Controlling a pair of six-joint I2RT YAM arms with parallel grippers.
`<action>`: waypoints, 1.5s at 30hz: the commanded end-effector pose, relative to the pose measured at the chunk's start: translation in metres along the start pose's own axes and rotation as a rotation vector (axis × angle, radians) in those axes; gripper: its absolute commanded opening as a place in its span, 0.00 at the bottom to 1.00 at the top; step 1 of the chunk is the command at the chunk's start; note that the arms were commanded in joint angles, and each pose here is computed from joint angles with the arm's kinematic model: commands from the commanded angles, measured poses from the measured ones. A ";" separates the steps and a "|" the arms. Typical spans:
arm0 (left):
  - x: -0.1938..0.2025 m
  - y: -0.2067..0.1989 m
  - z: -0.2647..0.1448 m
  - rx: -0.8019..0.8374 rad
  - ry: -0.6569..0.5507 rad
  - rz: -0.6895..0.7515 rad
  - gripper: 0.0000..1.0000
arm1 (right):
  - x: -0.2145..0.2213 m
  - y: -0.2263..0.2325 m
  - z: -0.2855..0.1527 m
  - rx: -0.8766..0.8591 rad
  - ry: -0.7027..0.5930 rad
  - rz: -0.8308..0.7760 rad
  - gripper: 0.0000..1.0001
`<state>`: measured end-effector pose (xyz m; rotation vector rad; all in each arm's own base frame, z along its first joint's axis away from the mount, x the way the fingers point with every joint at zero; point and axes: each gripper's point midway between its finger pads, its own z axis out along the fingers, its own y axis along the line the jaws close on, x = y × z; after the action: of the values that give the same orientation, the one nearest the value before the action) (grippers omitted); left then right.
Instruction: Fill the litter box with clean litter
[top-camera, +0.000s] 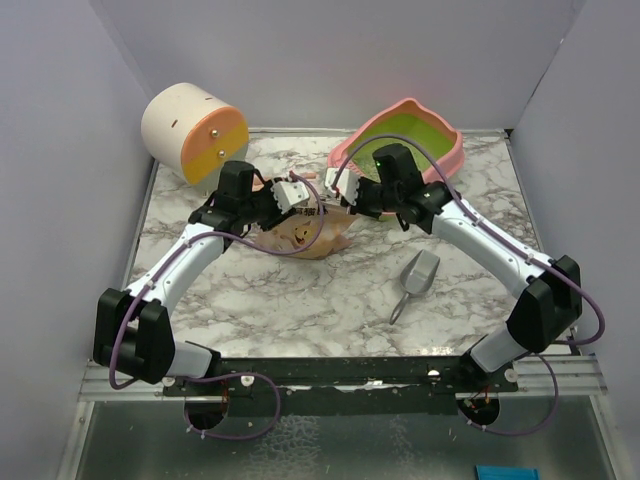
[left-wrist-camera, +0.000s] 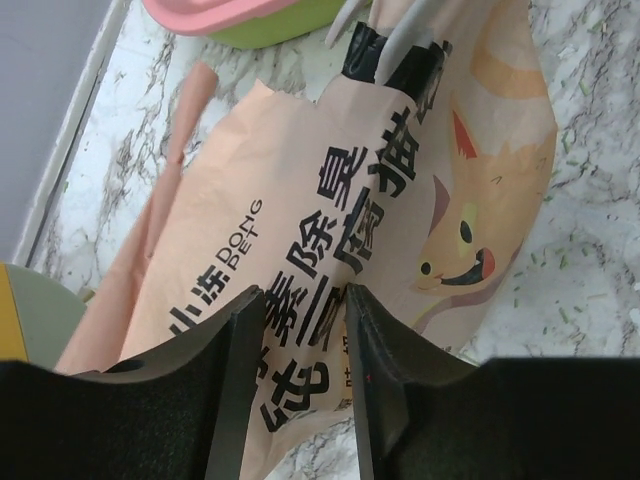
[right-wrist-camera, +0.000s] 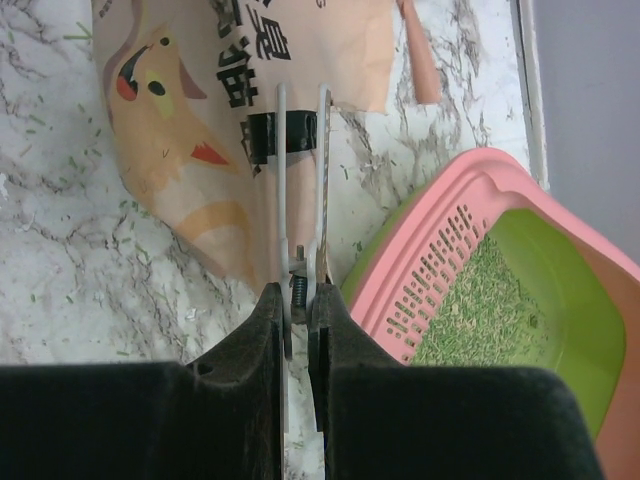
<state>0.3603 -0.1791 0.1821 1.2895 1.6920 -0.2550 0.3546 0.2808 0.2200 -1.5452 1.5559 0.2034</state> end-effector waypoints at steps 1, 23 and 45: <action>0.010 -0.005 0.003 0.022 0.020 0.067 0.35 | 0.004 0.001 -0.009 -0.061 -0.055 -0.070 0.01; -0.035 -0.012 -0.015 0.047 -0.146 0.079 0.00 | 0.003 0.015 0.020 -0.222 -0.157 -0.043 0.01; -0.048 -0.020 -0.018 0.060 -0.205 0.073 0.00 | -0.017 0.026 0.046 -0.326 -0.228 -0.043 0.01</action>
<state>0.3340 -0.1871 0.1809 1.3327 1.6549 -0.3491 0.3532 0.3113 0.1970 -1.7095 1.4092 0.5421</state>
